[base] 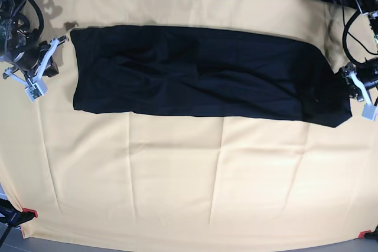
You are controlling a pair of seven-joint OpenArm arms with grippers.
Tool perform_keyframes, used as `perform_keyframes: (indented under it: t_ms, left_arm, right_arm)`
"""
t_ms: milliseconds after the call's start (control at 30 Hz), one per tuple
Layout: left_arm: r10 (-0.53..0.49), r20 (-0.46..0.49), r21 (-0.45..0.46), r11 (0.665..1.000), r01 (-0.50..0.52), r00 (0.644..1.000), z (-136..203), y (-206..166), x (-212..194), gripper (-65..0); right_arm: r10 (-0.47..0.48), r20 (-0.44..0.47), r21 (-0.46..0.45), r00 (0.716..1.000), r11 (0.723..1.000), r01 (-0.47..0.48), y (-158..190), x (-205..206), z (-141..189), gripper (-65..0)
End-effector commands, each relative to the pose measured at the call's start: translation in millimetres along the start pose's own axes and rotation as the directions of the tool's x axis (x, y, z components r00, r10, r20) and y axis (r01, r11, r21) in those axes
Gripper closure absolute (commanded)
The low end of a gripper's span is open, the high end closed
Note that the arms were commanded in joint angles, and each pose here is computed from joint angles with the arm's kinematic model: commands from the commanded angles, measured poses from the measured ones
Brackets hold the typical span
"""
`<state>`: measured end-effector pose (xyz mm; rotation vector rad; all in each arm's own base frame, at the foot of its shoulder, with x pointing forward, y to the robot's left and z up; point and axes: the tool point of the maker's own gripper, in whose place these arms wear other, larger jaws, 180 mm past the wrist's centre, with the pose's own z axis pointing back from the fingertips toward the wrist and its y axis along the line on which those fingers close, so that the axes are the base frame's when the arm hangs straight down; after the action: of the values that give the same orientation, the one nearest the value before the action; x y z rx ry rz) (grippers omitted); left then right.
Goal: Fold the T-shirt properly
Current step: 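Release the shirt end and reposition the left gripper on it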
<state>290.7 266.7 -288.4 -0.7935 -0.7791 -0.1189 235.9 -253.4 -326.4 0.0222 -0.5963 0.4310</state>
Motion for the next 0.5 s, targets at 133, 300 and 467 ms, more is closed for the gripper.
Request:
perform_keyframes:
  t_ms: [133,300,467]
  left_arm:
    - [-0.114,0.058,-0.039,0.992,0.117,0.992,-2,-28,27,0.0]
    - [-0.184,0.082,-0.091,0.977,0.191,0.980,-16,-57,30,0.0]
    - [-0.203,0.066,-0.179,0.961,0.212,0.977,-43,-80,15,0.0]
  right_arm:
    - [0.016,0.050,-0.004,0.999,1.000,-0.016,-1,11,4,0.0]
    - [0.010,0.068,0.002,0.998,1.000,-0.010,2,14,2,0.0]
    - [0.011,0.066,0.000,0.998,1.000,-0.011,1,13,2,0.0]
